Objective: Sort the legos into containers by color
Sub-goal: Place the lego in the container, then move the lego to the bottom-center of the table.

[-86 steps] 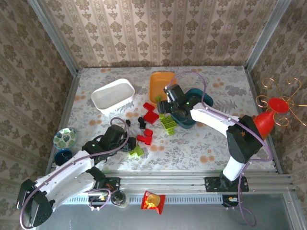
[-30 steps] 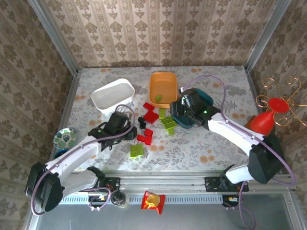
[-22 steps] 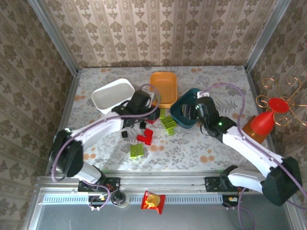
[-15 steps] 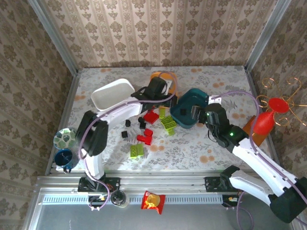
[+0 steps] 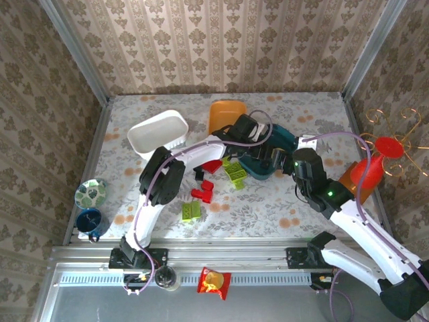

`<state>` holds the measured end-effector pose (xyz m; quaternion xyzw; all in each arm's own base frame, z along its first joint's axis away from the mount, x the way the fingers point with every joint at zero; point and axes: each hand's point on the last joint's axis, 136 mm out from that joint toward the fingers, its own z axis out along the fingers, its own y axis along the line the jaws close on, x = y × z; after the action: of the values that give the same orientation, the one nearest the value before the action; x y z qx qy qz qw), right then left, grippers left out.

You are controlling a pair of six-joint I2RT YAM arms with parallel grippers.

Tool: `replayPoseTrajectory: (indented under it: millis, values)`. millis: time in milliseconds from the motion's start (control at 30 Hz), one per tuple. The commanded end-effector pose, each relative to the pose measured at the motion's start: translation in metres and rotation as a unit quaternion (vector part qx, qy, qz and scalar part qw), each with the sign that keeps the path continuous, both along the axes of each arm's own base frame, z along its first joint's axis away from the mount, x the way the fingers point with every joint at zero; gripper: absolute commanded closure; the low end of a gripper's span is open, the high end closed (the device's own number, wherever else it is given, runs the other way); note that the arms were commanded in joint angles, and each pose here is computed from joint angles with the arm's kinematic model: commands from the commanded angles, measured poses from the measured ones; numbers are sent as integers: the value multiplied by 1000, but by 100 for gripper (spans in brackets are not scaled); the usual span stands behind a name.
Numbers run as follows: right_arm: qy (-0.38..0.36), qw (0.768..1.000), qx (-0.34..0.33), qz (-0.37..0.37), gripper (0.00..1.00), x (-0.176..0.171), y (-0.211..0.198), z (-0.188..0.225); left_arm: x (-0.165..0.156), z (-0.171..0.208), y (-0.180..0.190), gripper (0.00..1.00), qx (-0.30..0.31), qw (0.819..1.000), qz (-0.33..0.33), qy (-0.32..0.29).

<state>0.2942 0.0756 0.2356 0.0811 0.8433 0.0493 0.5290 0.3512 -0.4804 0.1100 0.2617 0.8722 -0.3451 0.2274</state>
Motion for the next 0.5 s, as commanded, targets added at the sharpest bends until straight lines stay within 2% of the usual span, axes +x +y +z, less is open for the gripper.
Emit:
replayPoseTrajectory:
  millis: [0, 133, 267, 333, 467]
  values:
    - [7, 1000, 5, 0, 22, 3, 2, -4, 15, 51, 22, 35, -41, 998, 27, -31]
    - [21, 999, 13, 33, 23, 7, 17, -9, 12, 82, 63, 34, -72, 994, 64, -56]
    - [49, 994, 32, 97, 24, 12, 47, -23, -10, 110, 109, 32, -73, 988, 89, -98]
    - [73, 987, 34, 140, 24, 12, 69, -35, -25, 111, 133, 30, -59, 987, 103, -111]
    - [137, 962, -4, 234, 24, 4, 129, -74, -60, 94, 190, 25, -21, 982, 144, -124]
